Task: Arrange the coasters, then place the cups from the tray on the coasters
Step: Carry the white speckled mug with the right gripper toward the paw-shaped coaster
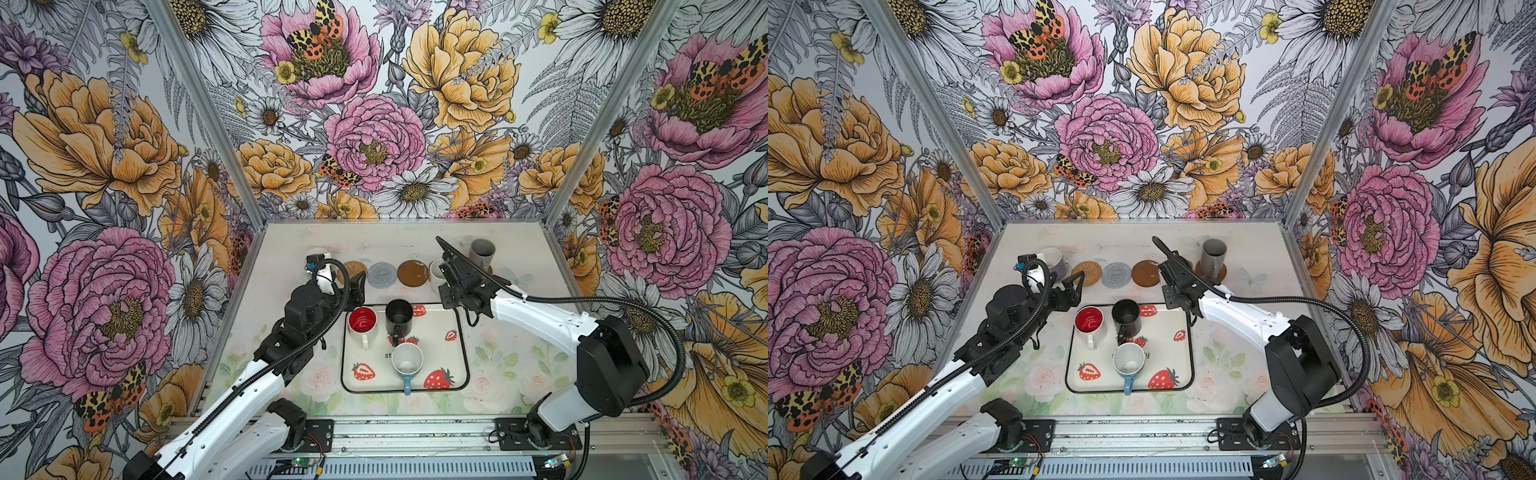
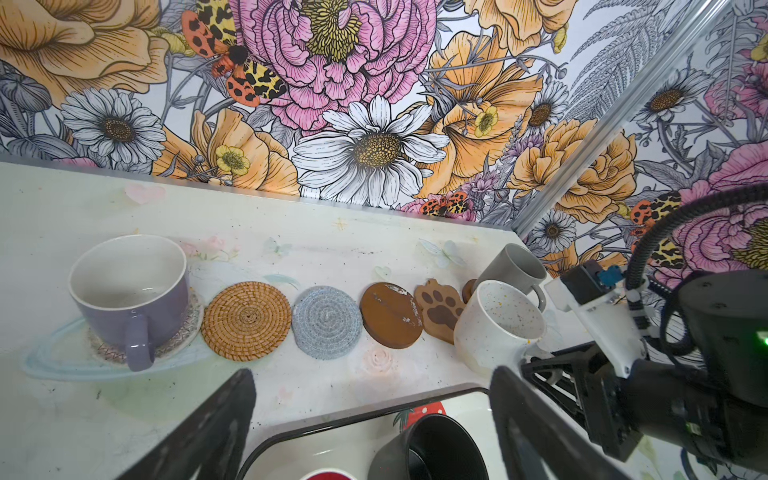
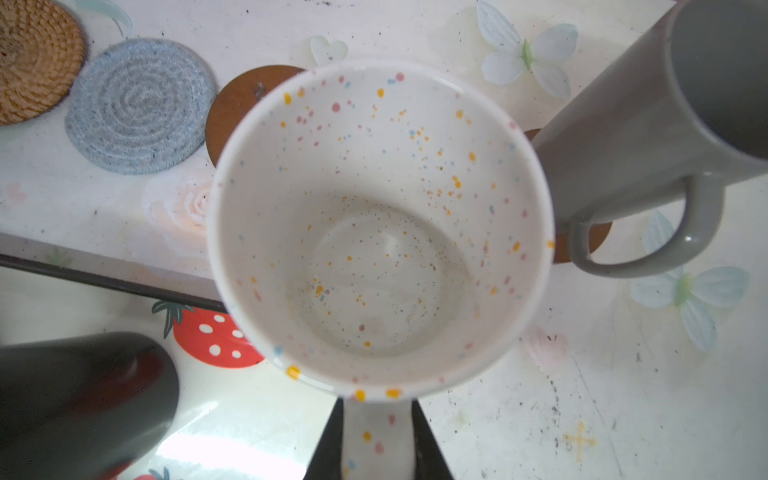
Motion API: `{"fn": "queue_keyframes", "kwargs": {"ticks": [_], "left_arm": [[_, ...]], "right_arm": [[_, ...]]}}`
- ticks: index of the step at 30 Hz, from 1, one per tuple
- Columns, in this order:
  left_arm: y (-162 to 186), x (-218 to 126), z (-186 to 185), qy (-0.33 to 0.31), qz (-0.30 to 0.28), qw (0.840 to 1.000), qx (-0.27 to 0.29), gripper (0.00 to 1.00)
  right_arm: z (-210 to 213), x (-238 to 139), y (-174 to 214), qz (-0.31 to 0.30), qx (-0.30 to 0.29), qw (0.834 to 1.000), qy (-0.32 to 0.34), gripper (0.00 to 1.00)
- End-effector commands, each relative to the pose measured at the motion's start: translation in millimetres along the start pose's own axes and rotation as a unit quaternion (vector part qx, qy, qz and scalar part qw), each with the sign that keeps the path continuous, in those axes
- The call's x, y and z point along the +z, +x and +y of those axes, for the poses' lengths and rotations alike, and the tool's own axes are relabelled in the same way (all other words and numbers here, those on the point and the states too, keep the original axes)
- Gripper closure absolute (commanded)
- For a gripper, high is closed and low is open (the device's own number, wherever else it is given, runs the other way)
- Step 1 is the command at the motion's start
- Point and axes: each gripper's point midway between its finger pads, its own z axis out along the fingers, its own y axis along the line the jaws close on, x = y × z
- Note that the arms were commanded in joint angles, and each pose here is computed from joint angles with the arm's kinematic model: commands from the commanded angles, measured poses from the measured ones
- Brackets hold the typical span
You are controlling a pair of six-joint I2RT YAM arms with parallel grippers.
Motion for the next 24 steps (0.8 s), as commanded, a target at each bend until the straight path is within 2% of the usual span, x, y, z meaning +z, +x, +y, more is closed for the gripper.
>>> {"fn": "queue_keyframes", "kwargs": {"ticks": [1, 12, 14, 24], "left_arm": [[-13, -3, 5, -0.009, -0.033, 0.999, -0.001, 0.11], [-16, 3, 10, -0.011, -0.055, 0.998, -0.004, 0.12], [-16, 5, 17, -0.027, -0.061, 0.998, -0.005, 0.12], [-15, 10, 22, -0.032, -0.065, 0.997, -0.009, 0.12]], "right_arm": [[-1, -11, -61, -0.089, 0.023, 0.996, -0.016, 1.0], [-13, 25, -78, -0.086, 0.04, 0.995, -0.016, 1.0], [-15, 31, -80, -0.084, 0.042, 0.995, -0.016, 1.0], [-23, 48, -84, -0.09, 0.058, 0.994, -0.015, 1.0]]}}
